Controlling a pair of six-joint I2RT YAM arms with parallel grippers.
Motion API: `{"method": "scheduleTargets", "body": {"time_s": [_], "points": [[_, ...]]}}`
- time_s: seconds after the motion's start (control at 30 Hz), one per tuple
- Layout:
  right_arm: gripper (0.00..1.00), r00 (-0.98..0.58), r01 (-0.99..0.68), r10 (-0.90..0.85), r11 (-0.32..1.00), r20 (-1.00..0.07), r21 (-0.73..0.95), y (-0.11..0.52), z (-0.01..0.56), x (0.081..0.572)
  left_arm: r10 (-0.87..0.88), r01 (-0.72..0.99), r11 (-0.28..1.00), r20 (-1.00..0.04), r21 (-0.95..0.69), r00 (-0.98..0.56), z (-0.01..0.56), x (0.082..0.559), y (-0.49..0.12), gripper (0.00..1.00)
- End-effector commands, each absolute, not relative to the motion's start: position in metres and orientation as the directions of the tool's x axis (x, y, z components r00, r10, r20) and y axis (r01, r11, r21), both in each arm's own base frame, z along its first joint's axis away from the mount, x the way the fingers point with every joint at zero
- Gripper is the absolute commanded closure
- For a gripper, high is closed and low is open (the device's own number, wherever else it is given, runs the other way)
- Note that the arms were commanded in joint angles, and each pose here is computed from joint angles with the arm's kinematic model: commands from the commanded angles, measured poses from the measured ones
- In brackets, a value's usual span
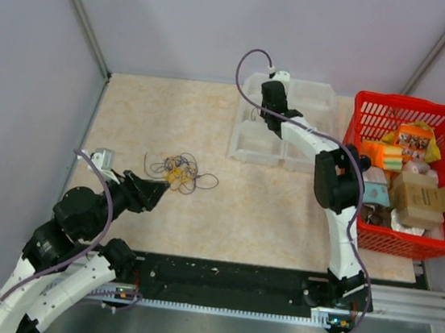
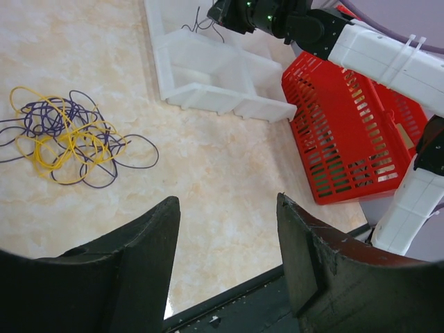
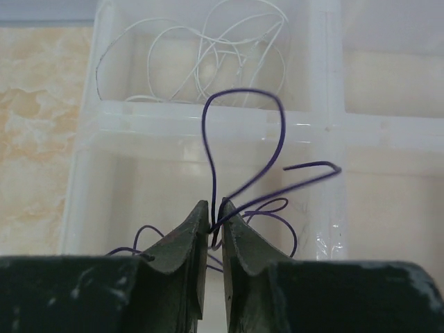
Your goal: Untangle the cables
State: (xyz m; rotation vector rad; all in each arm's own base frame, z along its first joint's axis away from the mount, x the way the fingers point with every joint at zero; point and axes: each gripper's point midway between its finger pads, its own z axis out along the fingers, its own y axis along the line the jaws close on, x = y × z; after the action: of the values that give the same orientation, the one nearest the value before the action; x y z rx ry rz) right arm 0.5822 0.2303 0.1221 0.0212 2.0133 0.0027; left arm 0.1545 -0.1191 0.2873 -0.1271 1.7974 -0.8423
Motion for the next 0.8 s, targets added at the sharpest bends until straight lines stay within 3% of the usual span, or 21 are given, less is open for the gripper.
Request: {"method": "scheduleTargets", "body": {"time_s": [0.0, 0.1, 0.2, 0.77], "points": [[0.8, -0.485, -0.002, -0.002, 1.0, -0.875, -0.001, 0.225, 0.151, 0.573, -0.501, 0.312, 0.723, -0.778, -0.617, -0.379, 0.306, 0.154, -0.117, 0.38], [0.55, -0.503, -0.029, -0.024, 1.0, -0.864, -0.011, 0.221, 0.158, 0.557, -0.49, 0.265, 0.742, -0.768, -0.616, -0.412, 0.299, 0.158, -0.118, 0.35], [0.42, -0.487, -0.076, -0.052, 0.997, -0.872, -0.016, 0.221, 0.173, 0.551, -0.447, 0.239, 0.767, -0.764, -0.595, -0.465, 0.294, 0.163, -0.125, 0.34], [0.26, -0.504, -0.175, 0.075, 0.967, -0.861, 0.186, 0.22, 0.239, 0.504, -0.388, 0.201, 0.745, -0.659, -0.636, -0.644, 0.265, 0.194, -0.183, 0.32]]}}
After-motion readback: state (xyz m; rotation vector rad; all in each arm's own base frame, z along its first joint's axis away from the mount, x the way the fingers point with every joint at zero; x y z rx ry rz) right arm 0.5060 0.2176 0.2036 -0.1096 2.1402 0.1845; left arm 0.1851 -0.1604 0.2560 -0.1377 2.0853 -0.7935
